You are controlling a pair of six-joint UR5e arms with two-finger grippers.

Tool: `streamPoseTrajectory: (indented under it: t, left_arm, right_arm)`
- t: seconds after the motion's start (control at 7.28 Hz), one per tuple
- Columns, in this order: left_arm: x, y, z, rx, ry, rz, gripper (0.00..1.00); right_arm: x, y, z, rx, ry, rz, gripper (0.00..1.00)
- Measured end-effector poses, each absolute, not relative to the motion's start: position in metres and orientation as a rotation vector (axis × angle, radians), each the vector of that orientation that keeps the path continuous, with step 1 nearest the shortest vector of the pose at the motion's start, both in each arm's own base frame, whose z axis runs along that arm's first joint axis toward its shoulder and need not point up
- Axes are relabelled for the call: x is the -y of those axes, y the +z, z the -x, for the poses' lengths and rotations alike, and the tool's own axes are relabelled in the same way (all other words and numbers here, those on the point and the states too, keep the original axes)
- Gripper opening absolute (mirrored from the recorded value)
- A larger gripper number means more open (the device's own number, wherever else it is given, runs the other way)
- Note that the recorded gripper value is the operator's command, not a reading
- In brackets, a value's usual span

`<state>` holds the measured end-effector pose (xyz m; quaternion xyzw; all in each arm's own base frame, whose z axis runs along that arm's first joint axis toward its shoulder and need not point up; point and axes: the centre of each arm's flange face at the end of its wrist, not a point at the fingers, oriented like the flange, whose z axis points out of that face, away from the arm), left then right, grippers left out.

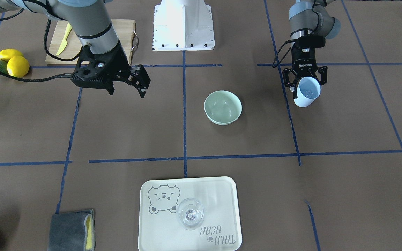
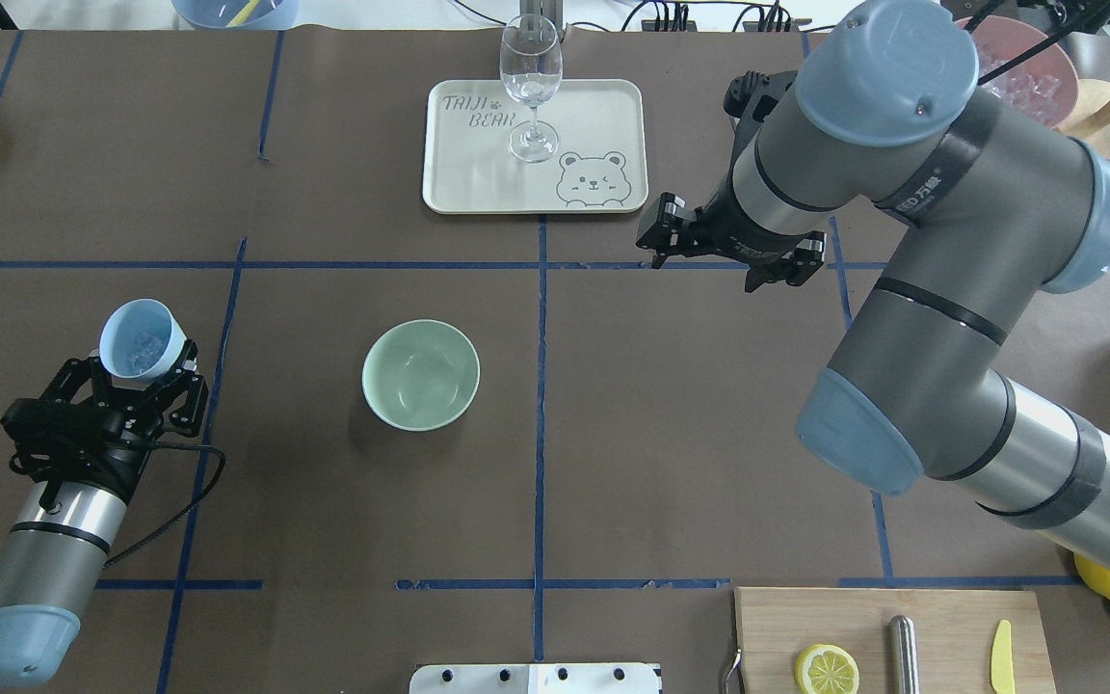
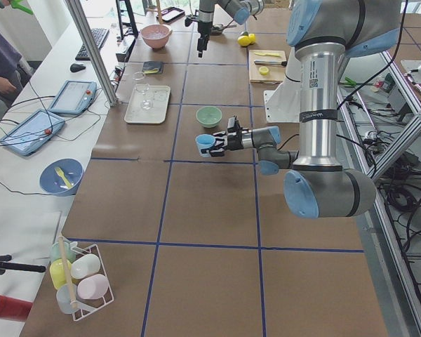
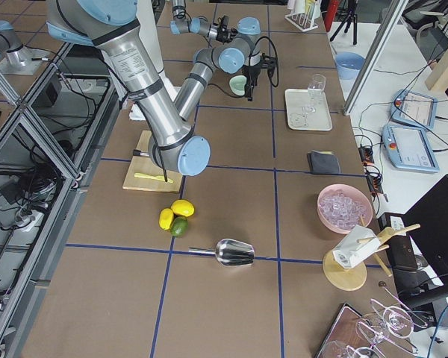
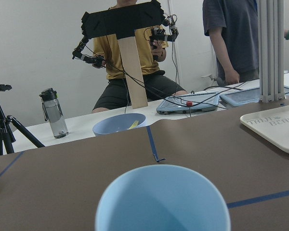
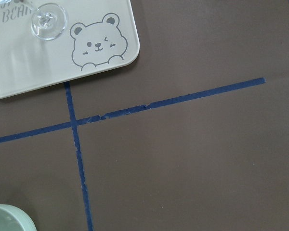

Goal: Pour ice into bowl

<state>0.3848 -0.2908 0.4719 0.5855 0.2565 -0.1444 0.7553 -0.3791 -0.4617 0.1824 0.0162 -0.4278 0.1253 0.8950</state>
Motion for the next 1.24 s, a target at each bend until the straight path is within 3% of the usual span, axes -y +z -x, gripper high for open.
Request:
streamPoseTrajectory:
  t: [1.24]
  left_arm:
    - [0.301, 0.339, -0.474, -0.638, -0.28, -1.284, 0.0]
  right_arm:
    - [0.457, 0.206, 0.35, 0.885, 0.234, -0.027, 1.0]
